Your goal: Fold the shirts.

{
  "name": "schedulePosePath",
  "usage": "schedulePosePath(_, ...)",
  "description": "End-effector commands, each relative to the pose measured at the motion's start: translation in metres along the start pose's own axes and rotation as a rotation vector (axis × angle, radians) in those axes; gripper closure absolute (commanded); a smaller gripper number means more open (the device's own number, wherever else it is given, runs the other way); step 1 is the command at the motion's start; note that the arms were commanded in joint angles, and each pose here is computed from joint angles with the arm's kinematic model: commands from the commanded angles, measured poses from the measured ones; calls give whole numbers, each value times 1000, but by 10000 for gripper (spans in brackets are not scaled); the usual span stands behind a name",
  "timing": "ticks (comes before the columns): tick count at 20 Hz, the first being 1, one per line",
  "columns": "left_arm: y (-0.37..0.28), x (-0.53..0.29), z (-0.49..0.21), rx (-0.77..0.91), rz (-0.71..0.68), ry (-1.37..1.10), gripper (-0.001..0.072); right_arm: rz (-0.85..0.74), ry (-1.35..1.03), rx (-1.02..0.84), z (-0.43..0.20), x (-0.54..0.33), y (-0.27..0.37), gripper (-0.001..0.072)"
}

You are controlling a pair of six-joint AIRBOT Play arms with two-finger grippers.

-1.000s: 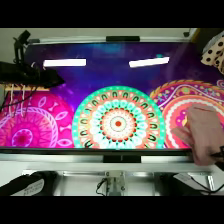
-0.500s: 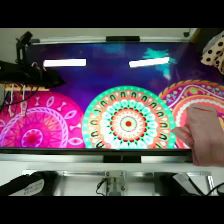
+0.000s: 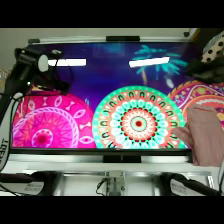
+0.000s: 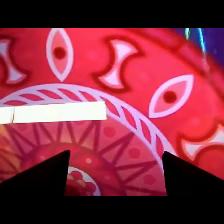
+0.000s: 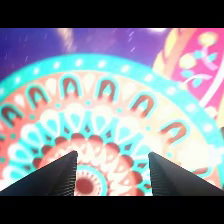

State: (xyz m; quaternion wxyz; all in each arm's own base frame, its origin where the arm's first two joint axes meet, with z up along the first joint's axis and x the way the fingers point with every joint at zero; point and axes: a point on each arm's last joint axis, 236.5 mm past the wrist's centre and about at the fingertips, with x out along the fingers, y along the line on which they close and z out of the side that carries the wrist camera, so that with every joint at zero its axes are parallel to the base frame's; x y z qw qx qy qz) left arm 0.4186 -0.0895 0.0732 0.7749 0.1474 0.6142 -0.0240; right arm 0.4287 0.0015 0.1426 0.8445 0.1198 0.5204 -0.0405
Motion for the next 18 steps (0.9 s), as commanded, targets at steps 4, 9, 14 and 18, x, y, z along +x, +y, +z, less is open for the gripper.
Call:
schedulePosePath(4, -51, -10, 1, 41, -177, -17, 40, 132, 415, -185, -94, 42, 86, 160)
schedulePosePath(9, -54, 5, -5, 79, -177, 2, 40, 144, 393, -180, -90, 42, 89, 160)
schedulePosePath(14, -57, 21, -8, 78, -178, 7, 40, 144, 394, -179, -90, 43, 89, 160)
schedulePosePath(18, -62, 24, -13, 70, -197, 27, 40, 144, 394, -179, -90, 43, 89, 160)
